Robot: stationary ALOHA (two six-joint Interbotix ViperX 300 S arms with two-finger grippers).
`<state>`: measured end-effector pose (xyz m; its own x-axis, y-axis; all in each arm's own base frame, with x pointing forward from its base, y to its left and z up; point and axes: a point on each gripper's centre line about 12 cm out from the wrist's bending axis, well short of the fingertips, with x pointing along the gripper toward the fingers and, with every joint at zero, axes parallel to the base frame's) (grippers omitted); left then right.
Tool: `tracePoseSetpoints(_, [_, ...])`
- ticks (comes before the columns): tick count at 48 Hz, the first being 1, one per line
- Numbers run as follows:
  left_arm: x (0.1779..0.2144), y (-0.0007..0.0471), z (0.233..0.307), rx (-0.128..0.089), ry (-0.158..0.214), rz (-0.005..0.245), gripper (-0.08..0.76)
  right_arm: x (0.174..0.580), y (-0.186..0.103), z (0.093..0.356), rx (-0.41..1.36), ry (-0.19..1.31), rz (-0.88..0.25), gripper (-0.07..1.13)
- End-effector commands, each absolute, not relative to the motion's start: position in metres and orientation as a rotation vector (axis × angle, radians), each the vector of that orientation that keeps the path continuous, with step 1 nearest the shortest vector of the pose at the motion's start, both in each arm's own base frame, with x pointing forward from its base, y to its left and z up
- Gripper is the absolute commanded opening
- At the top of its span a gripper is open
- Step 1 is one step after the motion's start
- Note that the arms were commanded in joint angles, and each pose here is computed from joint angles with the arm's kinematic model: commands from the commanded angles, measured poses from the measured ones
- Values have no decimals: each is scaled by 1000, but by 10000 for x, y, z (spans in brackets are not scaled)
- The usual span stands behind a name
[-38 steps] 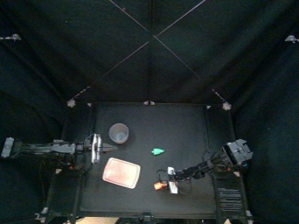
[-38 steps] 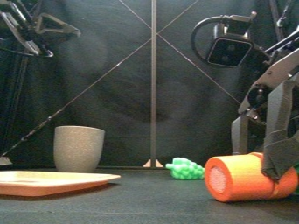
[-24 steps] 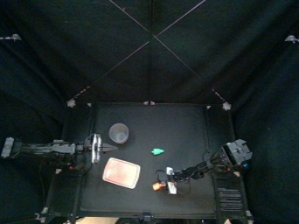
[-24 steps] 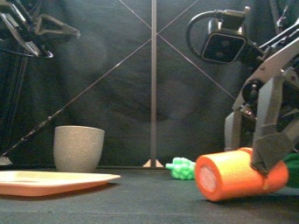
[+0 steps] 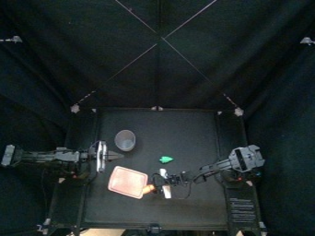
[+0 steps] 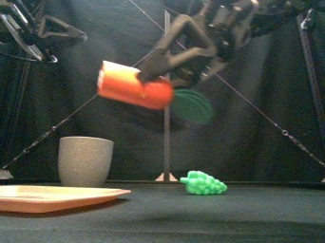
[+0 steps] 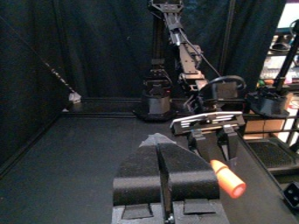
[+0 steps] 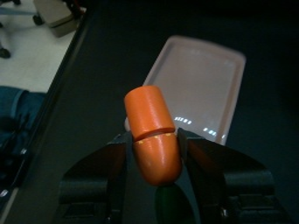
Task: Pick the carrot then place it on the pink plate
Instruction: Place carrot on the pink plate
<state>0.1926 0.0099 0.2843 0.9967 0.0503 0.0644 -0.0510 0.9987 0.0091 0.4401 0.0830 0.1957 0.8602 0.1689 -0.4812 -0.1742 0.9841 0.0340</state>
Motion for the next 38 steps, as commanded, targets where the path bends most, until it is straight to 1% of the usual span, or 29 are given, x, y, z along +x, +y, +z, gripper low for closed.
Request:
tracePoseSetpoints(1, [1934,95,2914,14,-86,49,-33,4694,737,2263,-49,396,170,465])
tracePoseSetpoints(4, [1934,98,2914,16,-86,51,-33,4852,726,2281,-68,377,169,465])
tracePoseSetpoints(10, [1934,101,2912,28,-84,51,-35,5178,743,2232,-98,358,170,465])
tracePoseSetpoints(14, [1934,100,2914,28,-85,51,-35,5358,743,2195,-96,346,165,465])
tracePoseSetpoints(19, [1932,101,2917,26,-87,51,-35,5535,754,2065,-98,359,161,467])
tracePoseSetpoints(24, [1930,100,2926,30,-90,51,-33,5612,719,1942,-84,403,144,487])
tracePoseSetpoints(30, [1927,99,2923,32,-90,50,-33,5651,579,1766,-39,479,101,553])
tracePoseSetpoints(38, [1921,100,2929,36,-93,51,-35,5631,384,1618,5,525,57,718])
